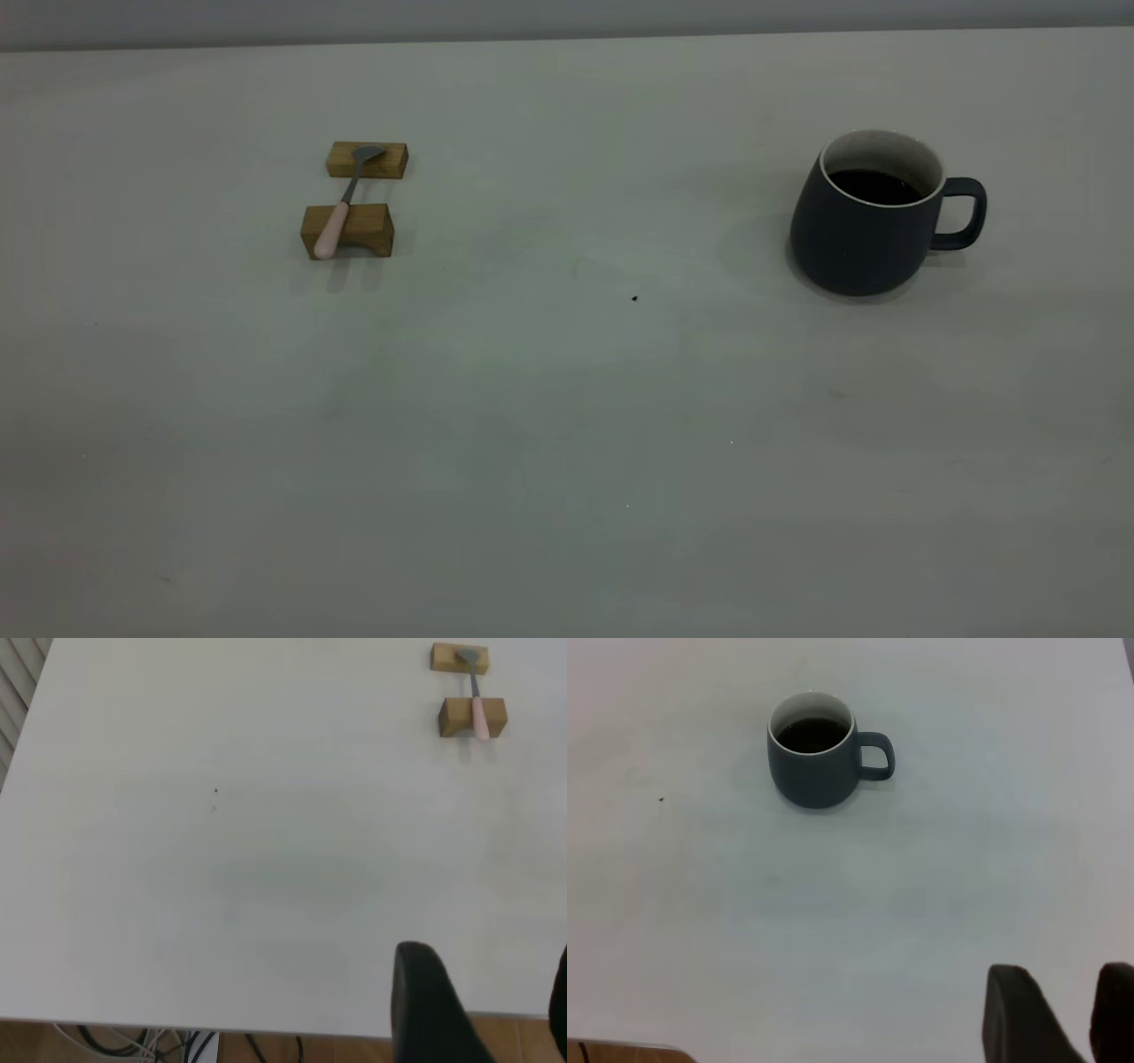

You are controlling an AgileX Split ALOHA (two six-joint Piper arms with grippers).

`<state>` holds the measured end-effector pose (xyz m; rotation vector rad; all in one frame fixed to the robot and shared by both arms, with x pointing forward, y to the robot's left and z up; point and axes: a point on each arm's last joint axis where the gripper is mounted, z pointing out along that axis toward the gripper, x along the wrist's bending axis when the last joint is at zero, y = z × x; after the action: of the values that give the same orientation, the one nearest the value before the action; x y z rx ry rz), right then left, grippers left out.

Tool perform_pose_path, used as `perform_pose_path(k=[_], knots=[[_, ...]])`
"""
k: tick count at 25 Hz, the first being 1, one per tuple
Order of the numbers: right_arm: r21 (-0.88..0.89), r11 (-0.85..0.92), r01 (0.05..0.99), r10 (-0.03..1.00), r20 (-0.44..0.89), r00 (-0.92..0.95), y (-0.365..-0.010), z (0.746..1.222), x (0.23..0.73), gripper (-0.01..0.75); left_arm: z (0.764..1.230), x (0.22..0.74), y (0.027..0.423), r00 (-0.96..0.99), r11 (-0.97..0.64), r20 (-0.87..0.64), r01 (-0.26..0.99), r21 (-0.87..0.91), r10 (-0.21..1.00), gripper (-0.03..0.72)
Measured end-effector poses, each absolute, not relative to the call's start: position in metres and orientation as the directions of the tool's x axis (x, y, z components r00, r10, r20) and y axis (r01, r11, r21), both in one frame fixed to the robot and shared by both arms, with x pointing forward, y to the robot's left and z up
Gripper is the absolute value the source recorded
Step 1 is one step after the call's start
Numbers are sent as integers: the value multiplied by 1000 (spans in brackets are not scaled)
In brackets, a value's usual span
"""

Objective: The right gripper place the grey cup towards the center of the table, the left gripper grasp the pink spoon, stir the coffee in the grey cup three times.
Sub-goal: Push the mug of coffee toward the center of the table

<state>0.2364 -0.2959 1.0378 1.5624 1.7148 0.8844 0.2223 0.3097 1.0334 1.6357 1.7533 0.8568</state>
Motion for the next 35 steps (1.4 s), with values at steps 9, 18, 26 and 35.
perform_pose_path(k=[9,18,26,35], knots=[[826,64,560,996,-21,-81,-296,1038,236,241,1033,222,310,-74,39,9,620,784,997,410],[837,46,546,996,6,-93,-293,1050,242,260,1033,222,310,-74,39,9,620,784,997,410],[696,176,696,981,-61,-186,-290,1087,327,602,1033,222,310,-74,39,9,620,784,997,410],[447,419,791,905,-139,-401,-287,1037,455,727,1033,222,310,-74,39,9,620,784,997,410]])
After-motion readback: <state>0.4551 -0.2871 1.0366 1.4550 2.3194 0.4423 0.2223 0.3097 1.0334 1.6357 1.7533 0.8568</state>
